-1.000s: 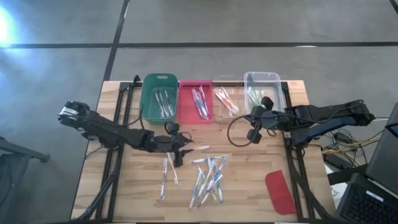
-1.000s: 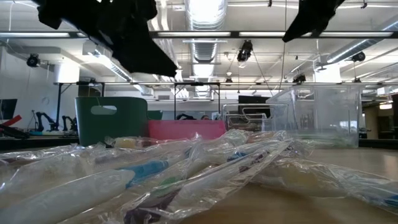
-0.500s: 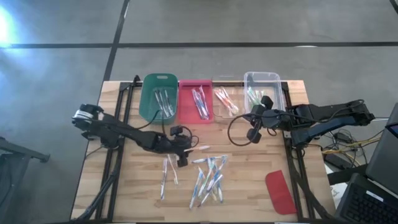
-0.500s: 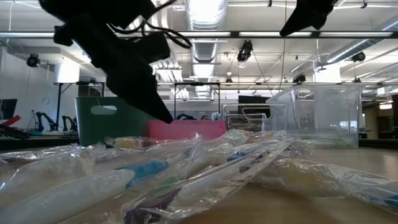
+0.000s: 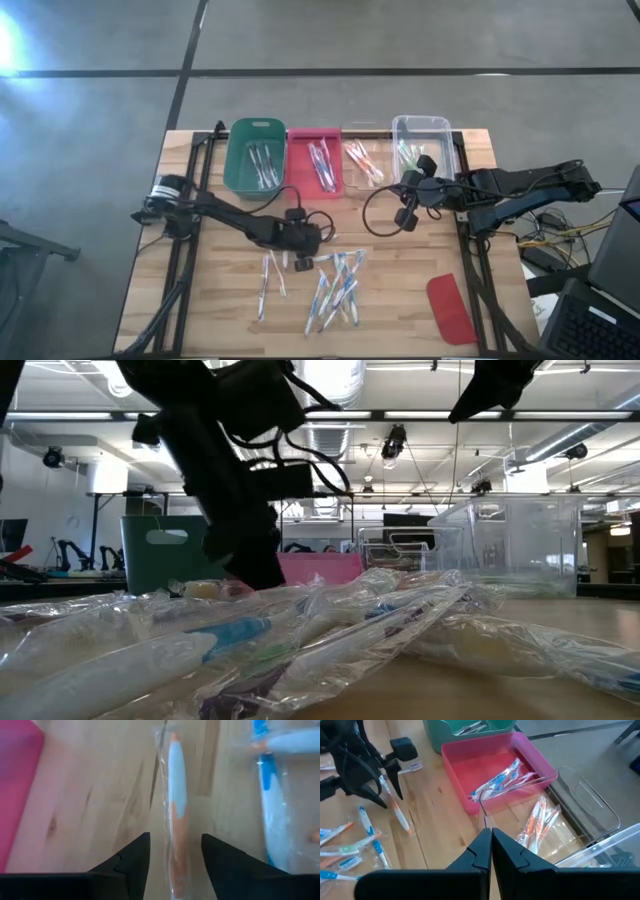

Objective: Pick & Place Toothbrushes
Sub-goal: Put the orange toothbrush into the transparent bin

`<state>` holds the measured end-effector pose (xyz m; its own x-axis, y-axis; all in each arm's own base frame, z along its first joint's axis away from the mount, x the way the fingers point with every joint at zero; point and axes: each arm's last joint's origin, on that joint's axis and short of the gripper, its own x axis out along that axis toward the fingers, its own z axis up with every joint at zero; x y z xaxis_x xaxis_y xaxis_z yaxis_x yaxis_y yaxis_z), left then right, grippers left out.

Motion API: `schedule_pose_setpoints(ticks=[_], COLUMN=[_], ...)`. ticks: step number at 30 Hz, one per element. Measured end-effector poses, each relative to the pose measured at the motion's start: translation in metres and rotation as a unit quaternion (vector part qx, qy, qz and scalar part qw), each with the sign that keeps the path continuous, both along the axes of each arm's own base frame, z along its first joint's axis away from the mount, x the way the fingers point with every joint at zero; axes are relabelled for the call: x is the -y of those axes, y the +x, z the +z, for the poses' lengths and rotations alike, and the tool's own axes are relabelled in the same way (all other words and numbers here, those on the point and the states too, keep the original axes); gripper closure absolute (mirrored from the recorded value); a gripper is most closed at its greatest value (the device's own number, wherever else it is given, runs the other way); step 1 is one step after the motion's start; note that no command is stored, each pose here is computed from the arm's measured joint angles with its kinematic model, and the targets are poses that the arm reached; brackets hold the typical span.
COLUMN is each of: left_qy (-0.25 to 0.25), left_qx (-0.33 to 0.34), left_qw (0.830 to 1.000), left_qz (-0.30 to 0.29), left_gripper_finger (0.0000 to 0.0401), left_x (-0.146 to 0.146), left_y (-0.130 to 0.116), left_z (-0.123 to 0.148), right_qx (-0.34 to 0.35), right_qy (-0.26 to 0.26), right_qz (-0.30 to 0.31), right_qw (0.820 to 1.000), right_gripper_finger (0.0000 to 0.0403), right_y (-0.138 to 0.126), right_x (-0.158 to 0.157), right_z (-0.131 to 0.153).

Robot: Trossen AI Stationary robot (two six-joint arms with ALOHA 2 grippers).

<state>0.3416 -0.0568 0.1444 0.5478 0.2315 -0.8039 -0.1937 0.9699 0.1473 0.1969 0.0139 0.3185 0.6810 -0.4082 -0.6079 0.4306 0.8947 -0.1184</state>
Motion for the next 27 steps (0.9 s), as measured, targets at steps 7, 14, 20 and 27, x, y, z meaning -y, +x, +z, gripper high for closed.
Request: schedule_pose_setpoints(ticks=[7,14,20,27], left_qy=[-0.008,-0.011,-0.013,-0.010], left_qx=[-0.003,-0.001,-0.004,-0.036], left_qw=[1.000,1.000,0.999,0.999], left_qz=[0.013,0.026,0.031,0.035], left_gripper_finger=[0.0272,0.0340,0.0374,0.0377], left_x=[-0.002,-0.004,-0.004,-0.003], left_y=[0.007,0.004,0.003,0.004], left_z=[-0.004,-0.001,-0.001,0.008], right_qx=[-0.008,-0.010,-0.010,-0.010], right_qy=[-0.001,-0.002,-0.002,-0.002], right_qz=[0.000,0.001,0.001,0.001], right_qw=[1.000,1.000,1.000,1.000], right_gripper_finger=[0.0394,0.0394,0.0394,0.0394], right_y=[0.002,0.002,0.002,0.002], right_x=[0.000,0.000,0.000,0.000], right_z=[-0.003,-0.003,-0.003,-0.003])
